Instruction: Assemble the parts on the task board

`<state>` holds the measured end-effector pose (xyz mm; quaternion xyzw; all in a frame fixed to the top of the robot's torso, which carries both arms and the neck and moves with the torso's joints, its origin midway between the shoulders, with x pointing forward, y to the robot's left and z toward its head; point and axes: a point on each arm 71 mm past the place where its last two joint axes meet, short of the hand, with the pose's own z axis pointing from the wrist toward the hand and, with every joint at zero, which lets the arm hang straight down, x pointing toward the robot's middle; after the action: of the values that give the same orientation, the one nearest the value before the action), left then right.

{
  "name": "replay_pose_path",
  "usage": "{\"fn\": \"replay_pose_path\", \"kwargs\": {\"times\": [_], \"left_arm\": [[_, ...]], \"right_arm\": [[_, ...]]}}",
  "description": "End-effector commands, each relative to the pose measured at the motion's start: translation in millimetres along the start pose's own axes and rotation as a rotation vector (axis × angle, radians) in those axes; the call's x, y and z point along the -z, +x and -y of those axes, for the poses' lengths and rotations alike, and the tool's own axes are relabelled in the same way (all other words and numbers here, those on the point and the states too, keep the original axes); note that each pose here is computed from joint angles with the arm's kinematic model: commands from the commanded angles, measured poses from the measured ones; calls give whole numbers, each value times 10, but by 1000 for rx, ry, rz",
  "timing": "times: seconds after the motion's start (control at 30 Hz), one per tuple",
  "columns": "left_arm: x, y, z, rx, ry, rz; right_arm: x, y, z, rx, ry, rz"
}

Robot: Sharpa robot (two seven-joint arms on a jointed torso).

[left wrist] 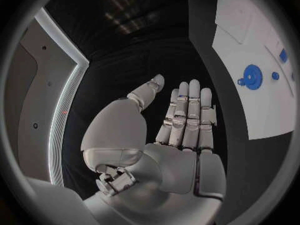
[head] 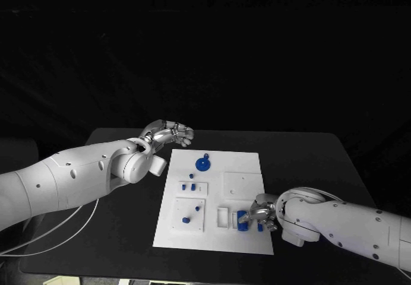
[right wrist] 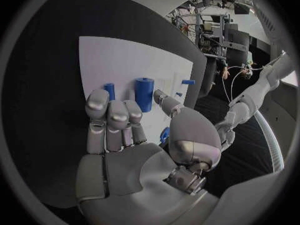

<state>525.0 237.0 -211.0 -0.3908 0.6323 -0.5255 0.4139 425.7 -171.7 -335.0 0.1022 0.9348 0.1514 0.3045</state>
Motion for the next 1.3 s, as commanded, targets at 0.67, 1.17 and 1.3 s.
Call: {"fn": "replay_pose_path", "kwargs": {"times": [0.67, 1.17, 1.3], "left_arm": [[-2, 29, 15, 11, 8, -17], [4, 28, 16, 11, 7, -17], [3, 32, 18, 11, 7, -18]], "right_arm": [[-35, 40, -64, 9, -11, 7], [145, -68, -119, -68, -33, 28], [210, -137, -171, -72, -45, 37]]}}
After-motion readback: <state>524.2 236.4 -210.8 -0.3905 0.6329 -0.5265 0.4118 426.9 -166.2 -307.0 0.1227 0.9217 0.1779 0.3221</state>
